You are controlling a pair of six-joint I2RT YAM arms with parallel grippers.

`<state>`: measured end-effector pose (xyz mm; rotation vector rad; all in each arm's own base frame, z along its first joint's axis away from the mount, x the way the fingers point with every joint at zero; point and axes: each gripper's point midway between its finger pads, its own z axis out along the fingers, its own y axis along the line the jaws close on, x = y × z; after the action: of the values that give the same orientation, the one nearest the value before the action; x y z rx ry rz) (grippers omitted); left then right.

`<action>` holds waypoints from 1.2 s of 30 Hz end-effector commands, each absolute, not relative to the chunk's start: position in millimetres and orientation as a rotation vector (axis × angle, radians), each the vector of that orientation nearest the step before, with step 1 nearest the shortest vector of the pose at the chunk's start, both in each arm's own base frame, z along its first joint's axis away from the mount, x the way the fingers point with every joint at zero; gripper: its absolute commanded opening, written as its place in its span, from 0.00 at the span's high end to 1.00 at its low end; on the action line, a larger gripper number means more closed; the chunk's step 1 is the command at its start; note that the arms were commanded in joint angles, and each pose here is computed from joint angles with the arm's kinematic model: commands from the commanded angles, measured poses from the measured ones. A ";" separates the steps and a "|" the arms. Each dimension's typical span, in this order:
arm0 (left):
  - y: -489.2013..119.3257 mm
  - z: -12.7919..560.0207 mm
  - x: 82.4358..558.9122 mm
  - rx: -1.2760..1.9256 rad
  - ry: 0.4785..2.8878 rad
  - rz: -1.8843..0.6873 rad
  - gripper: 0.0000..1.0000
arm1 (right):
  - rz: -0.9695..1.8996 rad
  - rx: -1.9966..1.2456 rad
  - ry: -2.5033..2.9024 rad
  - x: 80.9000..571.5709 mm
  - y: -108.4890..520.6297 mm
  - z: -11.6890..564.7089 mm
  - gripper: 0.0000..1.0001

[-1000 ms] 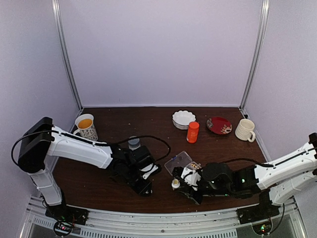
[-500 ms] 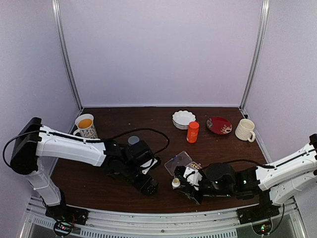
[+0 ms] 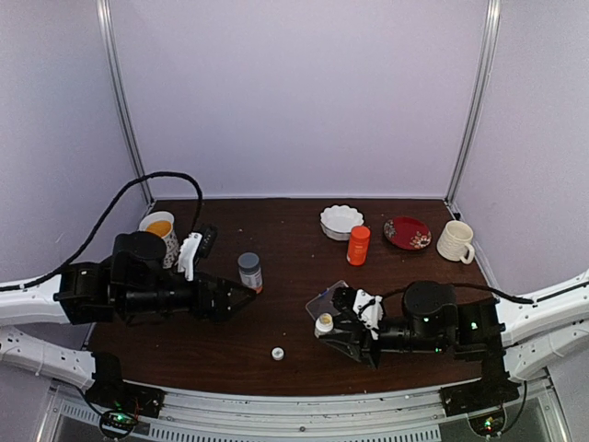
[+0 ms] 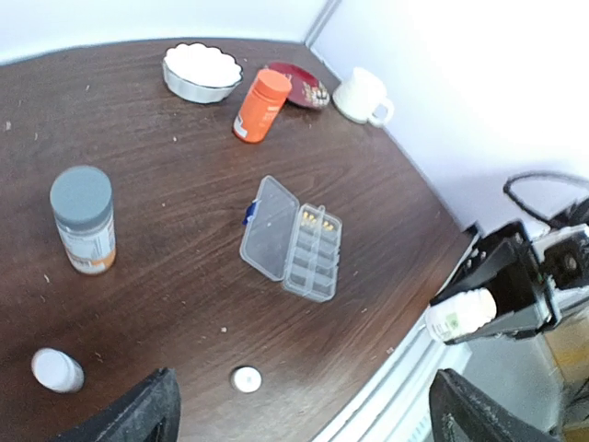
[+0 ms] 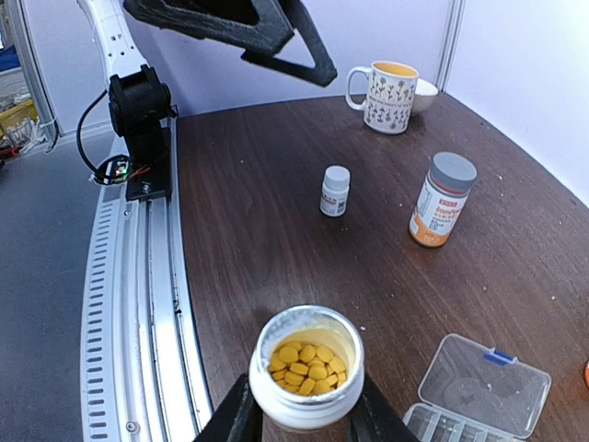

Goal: Sort the pills into containers
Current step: Pass from the right arm to the left

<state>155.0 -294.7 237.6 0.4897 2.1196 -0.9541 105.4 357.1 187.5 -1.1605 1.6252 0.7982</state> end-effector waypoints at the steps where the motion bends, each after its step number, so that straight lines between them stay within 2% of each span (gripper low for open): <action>1: -291.4 258.4 160.8 0.177 2.037 -1.255 0.03 | 0.828 -1.199 1.540 98.3 368.2 217.2 0.69; 8: -329.3 274.0 136.6 0.168 2.144 -1.565 0.03 | 0.854 -1.241 1.487 94.3 385.9 238.5 0.69; 13: -352.3 293.1 126.1 0.136 2.076 -1.843 0.03 | 0.862 -1.278 1.480 92.6 400.6 244.9 0.69; 18: -357.6 291.6 123.2 0.139 2.100 -1.875 0.03 | 0.843 -1.278 1.491 96.6 406.7 244.3 0.69; 22: -360.7 290.7 118.8 0.108 2.105 -1.957 0.08 | 0.832 -1.268 1.485 99.8 409.4 248.0 0.69; 36: -366.9 278.7 110.0 0.115 2.178 -1.956 0.13 | 0.793 -1.264 1.478 110.1 418.9 255.1 0.71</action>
<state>114.8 -365.1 269.7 0.0899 2.2134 -1.9033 103.4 415.9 243.8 -1.2876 1.4916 0.8114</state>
